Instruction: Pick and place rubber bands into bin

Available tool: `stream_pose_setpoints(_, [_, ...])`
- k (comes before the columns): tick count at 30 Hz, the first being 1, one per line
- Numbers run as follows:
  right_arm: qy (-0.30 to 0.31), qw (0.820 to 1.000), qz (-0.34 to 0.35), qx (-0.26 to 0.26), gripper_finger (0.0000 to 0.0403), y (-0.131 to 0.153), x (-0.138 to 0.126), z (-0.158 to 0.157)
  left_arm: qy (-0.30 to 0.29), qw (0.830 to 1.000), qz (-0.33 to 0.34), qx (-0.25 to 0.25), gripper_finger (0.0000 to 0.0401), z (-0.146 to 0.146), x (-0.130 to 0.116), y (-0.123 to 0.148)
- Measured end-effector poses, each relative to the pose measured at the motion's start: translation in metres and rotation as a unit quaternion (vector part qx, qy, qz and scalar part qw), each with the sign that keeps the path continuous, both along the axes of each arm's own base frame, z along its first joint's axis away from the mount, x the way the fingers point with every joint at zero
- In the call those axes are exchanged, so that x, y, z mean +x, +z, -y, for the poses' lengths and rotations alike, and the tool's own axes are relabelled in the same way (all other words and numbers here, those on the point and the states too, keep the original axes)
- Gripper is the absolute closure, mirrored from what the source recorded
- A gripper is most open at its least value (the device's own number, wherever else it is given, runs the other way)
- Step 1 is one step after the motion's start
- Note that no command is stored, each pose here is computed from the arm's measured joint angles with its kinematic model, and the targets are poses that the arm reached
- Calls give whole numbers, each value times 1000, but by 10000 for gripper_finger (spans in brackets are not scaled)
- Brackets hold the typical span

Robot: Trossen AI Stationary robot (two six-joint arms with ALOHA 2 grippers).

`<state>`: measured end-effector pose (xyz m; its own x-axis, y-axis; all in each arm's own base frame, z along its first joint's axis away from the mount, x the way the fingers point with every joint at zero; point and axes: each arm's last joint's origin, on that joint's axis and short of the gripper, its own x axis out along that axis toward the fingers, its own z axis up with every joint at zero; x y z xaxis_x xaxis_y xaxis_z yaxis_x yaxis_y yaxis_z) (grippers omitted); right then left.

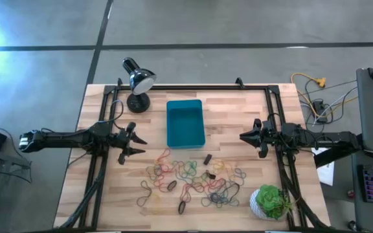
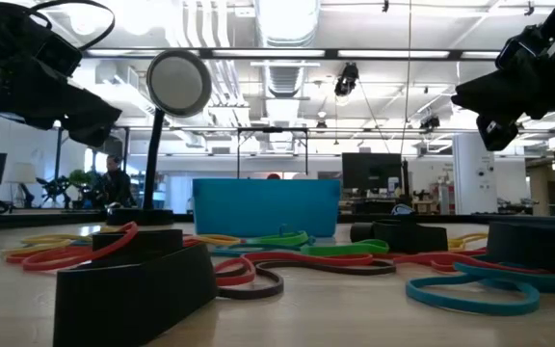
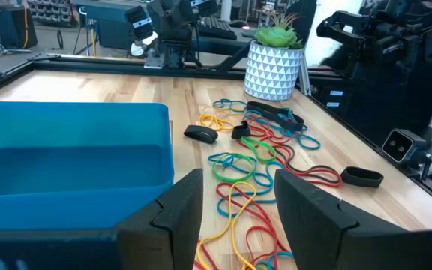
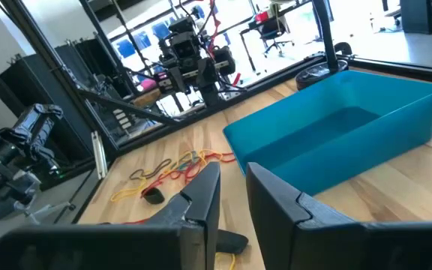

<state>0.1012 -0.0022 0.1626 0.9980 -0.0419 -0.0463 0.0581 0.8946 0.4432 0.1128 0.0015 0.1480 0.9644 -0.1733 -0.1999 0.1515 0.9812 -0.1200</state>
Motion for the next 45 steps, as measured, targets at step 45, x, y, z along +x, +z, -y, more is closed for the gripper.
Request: stream_pose_setpoints(45, [2, 996, 18, -89, 339, 4, 0, 0, -25, 993, 21, 110, 250, 0, 0, 0])
